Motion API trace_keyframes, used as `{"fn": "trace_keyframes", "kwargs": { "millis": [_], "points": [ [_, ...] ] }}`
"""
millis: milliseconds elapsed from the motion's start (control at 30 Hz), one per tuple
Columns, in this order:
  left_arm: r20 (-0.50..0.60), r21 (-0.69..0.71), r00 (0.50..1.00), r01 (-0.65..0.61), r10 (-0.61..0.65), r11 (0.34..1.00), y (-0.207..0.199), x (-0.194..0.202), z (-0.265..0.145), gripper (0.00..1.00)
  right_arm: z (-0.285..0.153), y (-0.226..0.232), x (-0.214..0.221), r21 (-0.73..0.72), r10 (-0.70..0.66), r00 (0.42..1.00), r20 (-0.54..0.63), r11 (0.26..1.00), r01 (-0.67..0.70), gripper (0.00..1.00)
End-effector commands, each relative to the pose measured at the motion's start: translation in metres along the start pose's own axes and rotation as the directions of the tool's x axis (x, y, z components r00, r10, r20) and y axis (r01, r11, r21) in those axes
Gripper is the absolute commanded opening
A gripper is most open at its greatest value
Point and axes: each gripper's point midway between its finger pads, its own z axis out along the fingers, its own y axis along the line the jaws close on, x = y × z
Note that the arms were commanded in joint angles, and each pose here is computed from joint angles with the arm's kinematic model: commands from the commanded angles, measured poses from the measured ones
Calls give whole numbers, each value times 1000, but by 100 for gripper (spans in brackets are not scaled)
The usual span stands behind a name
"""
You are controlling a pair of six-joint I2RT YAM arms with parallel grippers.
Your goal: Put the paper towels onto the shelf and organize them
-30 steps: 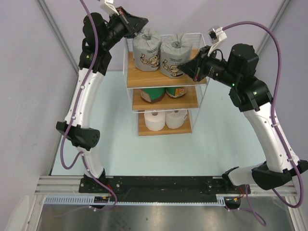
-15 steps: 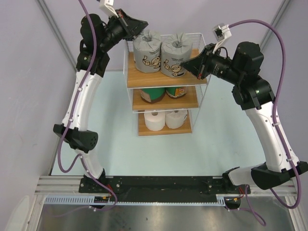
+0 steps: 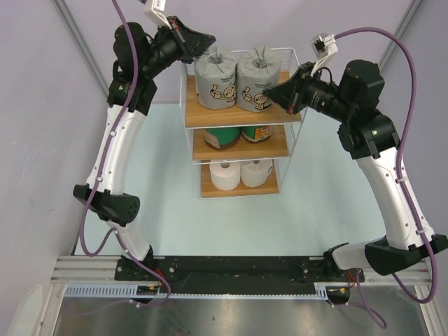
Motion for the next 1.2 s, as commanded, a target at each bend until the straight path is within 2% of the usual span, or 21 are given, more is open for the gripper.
{"fn": "trace_keyframes", "kwargs": {
  "millis": [0, 233, 367, 500, 633, 667, 700, 733, 767, 833, 867, 900, 967, 1033, 1067, 1133, 1167],
  "points": [
    [-42, 43, 999, -8, 10, 999, -19, 4, -15, 0, 4, -13, -18, 43, -26, 998, 54, 999, 24, 0],
    [-36, 44, 999, -14, 16, 999, -22, 1, -18, 0, 2, -15, -21, 49, -31, 998, 56, 998, 28, 0],
    [17, 59, 999, -33, 32, 998, -37, -19, -30, 4, -9, 1, -28, 9, -56, 996, 70, 998, 56, 0],
    [104, 88, 994, -42, 33, 995, -57, -52, -50, 17, -26, 19, -36, -29, -80, 993, 88, 996, 83, 0],
    [181, 91, 982, -69, 51, 994, -74, -81, -76, 25, -47, 42, -42, -73, -106, 988, 111, 991, 114, 0],
    [189, 85, 980, -73, 56, 994, -75, -84, -82, 27, -57, 49, -46, -74, -120, 984, 130, 989, 131, 0],
    [214, 75, 974, -90, 72, 993, -81, -93, -95, 35, -63, 51, -48, -64, -129, 981, 144, 988, 139, 0],
    [230, 62, 970, -99, 82, 993, -84, -97, -103, 38, -68, 52, -50, -53, -138, 978, 158, 988, 148, 0],
    [220, 40, 972, -87, 77, 995, -75, -90, -105, 40, -72, 48, -50, -25, -142, 976, 168, 989, 148, 0],
    [259, 33, 960, -117, 104, 993, -89, -96, -133, 43, -90, 50, -57, 18, -169, 963, 211, 986, 168, 11],
    [238, 0, 967, -96, 94, 995, -69, -81, -133, 46, -92, 41, -55, 66, -172, 962, 214, 985, 161, 17],
    [265, 4, 957, -122, 117, 993, -87, -83, -155, 53, -103, 39, -57, 103, -186, 956, 228, 981, 166, 20],
    [232, -71, 967, -91, 105, 993, -61, -59, -166, 60, -112, 26, -56, 188, -189, 952, 241, 971, 145, 29],
    [229, -146, 964, -101, 133, 984, -54, -41, -189, 72, -123, 14, -47, 257, -194, 950, 246, 958, 129, 34],
    [225, -184, 964, -98, 139, 978, -48, -34, -197, 82, -129, 6, -48, 313, -202, 945, 259, 943, 116, 51],
    [193, -242, 970, -101, 150, 965, -42, -10, -218, 91, -142, -8, -40, 394, -214, 938, 274, 914, 94, 63],
    [194, -285, 968, -101, 160, 953, -36, -5, -225, 100, -145, -15, -36, 423, -212, 938, 273, 902, 81, 76]
  ]
}}
